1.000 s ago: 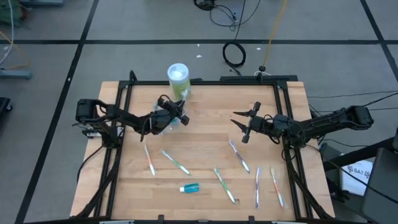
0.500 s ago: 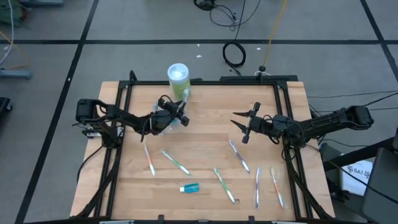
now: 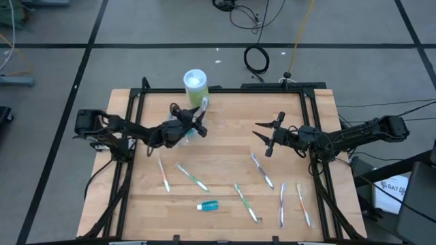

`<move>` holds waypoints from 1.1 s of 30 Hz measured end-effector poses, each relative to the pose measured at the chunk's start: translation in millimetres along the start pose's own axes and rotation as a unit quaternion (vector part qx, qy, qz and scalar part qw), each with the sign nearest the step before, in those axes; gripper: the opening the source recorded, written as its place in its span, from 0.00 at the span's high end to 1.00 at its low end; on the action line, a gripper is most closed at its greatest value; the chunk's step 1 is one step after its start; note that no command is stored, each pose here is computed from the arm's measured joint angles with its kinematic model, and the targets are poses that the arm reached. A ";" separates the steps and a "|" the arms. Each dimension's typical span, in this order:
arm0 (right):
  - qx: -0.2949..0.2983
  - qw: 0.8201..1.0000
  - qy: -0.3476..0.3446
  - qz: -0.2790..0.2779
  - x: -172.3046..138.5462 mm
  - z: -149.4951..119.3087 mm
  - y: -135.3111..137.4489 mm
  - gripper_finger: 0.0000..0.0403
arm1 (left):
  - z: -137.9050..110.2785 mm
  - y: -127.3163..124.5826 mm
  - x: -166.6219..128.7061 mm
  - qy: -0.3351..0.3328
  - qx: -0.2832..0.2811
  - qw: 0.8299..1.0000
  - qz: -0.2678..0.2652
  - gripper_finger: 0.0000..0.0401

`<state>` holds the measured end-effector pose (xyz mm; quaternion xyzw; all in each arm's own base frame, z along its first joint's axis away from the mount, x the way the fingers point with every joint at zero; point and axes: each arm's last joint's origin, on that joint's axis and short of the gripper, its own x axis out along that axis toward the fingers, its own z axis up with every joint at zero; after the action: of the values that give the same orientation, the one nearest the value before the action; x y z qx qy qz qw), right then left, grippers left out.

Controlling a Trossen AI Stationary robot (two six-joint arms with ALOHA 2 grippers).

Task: Pick & Place toothbrushing station
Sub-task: Put the orange toothbrush into the transparent organizer

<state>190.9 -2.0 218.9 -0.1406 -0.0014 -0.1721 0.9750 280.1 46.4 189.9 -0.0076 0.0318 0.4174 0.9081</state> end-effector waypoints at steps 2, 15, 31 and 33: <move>0.000 1.000 0.000 0.000 0.0 0.0 0.0 0.64 | 15.0 -1.4 -7.3 -0.020 0.005 1.000 -0.012 0.60; -0.007 1.000 0.012 0.003 0.0 -2.5 0.6 0.64 | 57.5 -22.0 -79.0 -0.027 -0.031 0.979 -0.198 0.60; -0.045 0.998 0.030 0.009 -0.2 -6.3 1.7 0.64 | 11.7 -42.0 -143.1 0.235 -0.250 0.912 -0.225 0.60; -0.057 0.998 0.030 0.010 -0.2 -6.2 1.7 0.64 | 6.5 -41.5 -148.1 0.271 -0.270 0.898 -0.219 0.60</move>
<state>191.0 -2.1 212.4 -0.1909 0.0392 -0.1668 0.9665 215.7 -92.7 205.4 -0.3717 0.1600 0.1822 0.8961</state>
